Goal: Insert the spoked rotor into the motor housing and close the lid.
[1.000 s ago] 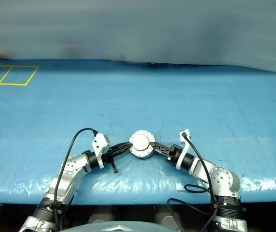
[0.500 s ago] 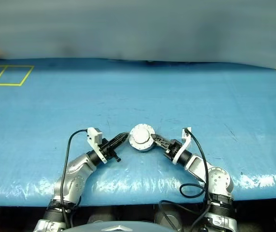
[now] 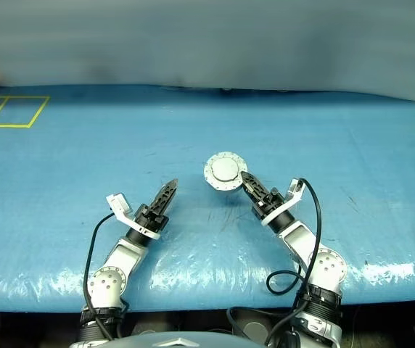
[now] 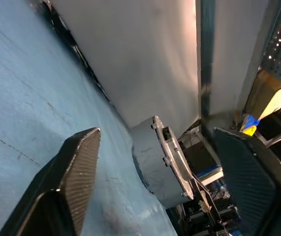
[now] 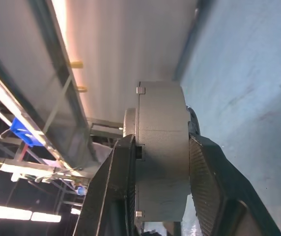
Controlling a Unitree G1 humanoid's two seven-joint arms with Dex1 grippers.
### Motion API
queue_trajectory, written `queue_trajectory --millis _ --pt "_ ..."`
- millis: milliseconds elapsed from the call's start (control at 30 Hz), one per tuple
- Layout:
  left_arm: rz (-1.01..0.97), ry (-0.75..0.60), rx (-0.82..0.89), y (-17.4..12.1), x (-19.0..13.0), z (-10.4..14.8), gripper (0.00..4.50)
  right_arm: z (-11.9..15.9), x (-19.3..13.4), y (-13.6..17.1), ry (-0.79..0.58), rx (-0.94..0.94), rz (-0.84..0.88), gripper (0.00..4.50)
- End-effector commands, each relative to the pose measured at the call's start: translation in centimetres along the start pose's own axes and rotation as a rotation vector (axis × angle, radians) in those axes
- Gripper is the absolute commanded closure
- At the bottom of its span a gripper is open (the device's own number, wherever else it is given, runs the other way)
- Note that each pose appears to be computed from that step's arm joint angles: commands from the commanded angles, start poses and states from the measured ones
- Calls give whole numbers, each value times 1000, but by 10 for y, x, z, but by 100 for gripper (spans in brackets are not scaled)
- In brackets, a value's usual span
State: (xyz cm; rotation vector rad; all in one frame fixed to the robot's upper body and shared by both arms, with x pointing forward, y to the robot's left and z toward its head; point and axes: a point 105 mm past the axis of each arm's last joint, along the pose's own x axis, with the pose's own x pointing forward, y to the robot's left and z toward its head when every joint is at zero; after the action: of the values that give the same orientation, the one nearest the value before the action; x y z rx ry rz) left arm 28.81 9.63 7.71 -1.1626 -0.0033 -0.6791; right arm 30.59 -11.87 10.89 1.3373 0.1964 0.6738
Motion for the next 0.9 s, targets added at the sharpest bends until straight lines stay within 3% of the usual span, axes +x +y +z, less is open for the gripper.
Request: queue_trajectory --millis 33,300,533,767,900 --pt "-111 51 -124 -24 7 -9 2 -9 12 39 40 -14 160 333" --pt "-148 99 -197 -32 7 -19 2 -30 12 37 142 6 153 333" --pt "-90 108 -160 -22 10 -18 2 -61 8 38 283 -3 162 333" --pt "-102 56 -168 -22 12 -14 2 -62 9 34 277 -11 144 333" --pt "-118 27 -173 -22 9 -9 97 -57 10 32 251 -20 134 333"
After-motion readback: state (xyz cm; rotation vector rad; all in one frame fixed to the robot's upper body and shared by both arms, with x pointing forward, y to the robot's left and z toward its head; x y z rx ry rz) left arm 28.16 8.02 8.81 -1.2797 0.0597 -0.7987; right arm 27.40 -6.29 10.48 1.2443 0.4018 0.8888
